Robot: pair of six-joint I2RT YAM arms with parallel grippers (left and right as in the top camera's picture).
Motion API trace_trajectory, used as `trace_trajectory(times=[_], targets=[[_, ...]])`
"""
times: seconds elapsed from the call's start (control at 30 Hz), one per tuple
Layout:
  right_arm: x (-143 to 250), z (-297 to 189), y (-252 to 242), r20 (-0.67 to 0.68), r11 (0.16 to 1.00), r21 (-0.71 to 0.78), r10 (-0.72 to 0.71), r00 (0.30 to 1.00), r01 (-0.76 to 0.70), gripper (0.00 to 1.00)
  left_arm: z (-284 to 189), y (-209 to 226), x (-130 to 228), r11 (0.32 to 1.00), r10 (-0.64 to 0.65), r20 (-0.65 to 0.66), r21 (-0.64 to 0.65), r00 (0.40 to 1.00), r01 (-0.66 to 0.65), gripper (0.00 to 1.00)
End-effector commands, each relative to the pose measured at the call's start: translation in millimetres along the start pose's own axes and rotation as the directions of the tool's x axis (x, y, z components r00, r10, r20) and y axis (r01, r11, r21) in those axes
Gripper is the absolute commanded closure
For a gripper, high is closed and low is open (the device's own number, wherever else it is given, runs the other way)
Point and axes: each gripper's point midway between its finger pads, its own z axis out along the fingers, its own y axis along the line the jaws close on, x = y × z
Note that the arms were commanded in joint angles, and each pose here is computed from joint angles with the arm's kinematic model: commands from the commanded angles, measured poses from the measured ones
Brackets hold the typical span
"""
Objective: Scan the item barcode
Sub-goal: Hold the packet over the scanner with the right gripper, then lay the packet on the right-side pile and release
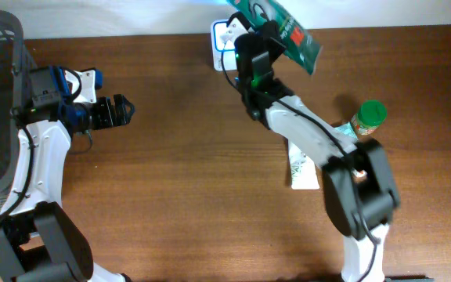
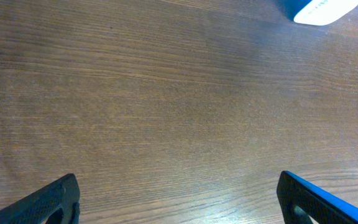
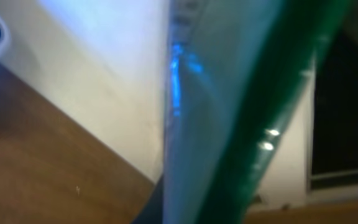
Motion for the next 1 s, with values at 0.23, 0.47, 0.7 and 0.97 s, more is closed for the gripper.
trace_trajectory(times=[0.23, 0.47, 0.7, 0.97], targets=[[6, -200, -40, -0.384, 0.311, -0.694, 0.604, 0.698, -0.650, 0.96, -8, 2, -7, 1.000, 0.013, 0.025, -0.013, 1.000, -0.013, 0.01], [168, -184, 38, -0.848, 0.219, -0.423, 0.248, 0.469, -0.879, 0.96, -8, 2, -7, 1.000, 0.013, 0.025, -0.013, 1.000, -0.013, 0.01], [288, -150, 87, -0.917, 0.053, -0.387, 0.084, 0.390, -0.921, 0.46, -8, 2, -7, 1.000, 0.013, 0.025, -0.013, 1.000, -0.013, 0.01], [218, -154, -108, -0.815, 0.201, -0.426, 0.339, 0.471, -0.882, 0.02, -8, 2, -7, 1.000, 0.013, 0.025, -0.013, 1.000, -0.013, 0.01]])
